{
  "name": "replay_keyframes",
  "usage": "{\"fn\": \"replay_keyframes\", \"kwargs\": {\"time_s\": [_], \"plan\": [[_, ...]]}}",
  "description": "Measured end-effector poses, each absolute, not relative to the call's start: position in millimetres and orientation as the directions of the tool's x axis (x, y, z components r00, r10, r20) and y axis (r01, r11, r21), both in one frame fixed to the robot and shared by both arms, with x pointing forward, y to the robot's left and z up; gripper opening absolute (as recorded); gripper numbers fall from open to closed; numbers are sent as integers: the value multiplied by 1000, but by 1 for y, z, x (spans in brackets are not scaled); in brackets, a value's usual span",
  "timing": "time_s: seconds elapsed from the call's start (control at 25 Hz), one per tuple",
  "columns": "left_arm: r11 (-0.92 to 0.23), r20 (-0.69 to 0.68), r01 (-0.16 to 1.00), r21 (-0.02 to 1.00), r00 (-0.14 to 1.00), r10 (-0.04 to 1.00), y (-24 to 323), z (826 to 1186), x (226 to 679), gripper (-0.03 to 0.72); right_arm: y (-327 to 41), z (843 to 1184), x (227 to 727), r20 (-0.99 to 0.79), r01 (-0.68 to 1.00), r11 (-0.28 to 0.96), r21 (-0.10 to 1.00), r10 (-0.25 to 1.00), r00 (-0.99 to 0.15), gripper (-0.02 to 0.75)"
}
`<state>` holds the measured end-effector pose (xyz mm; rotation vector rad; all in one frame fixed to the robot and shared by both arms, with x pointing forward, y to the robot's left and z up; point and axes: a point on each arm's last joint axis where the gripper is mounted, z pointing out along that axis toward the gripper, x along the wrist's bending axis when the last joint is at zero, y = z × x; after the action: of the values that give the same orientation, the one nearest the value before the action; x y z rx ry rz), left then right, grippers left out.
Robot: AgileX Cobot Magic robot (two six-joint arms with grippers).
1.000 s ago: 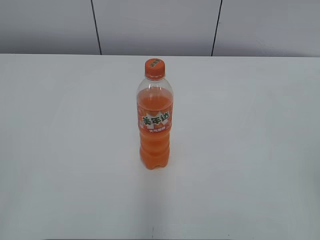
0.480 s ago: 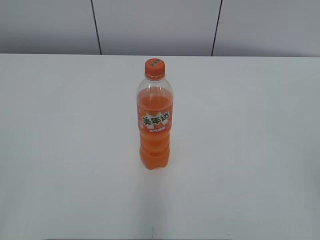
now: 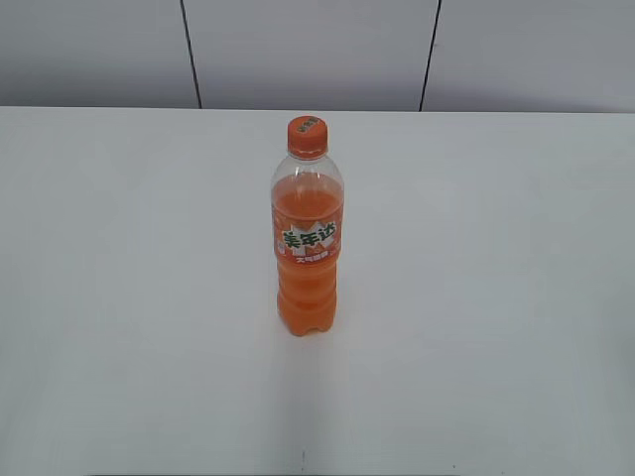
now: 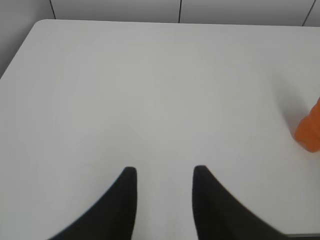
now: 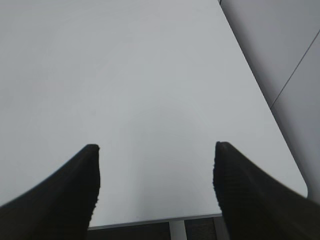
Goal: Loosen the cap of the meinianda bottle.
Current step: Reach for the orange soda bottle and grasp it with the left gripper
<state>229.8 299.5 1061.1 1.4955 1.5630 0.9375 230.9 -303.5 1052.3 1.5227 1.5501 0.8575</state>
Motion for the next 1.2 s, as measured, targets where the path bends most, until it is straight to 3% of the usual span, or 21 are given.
{"fn": "replay_keyframes", "kwargs": {"time_s": [0.52,0.76,0.92,1.2], "plan": [[43,-37,438,898,-21,999,300,1061,230,251,-303,1052,231,-74,467,53,882,997,27,532],[43,-37,437,899,-21,999,300,1061,230,377,-303,1052,231,-74,467,53,882,997,27,532],[42,-36,430,902,-21,999,300,1062,230,396,-303,1052,231,-74,467,53,882,997,27,532],[22,-16,182,983,-31,999,302,1090,238,391,-303,1052,231,-74,467,53,882,997,27,532]]}}
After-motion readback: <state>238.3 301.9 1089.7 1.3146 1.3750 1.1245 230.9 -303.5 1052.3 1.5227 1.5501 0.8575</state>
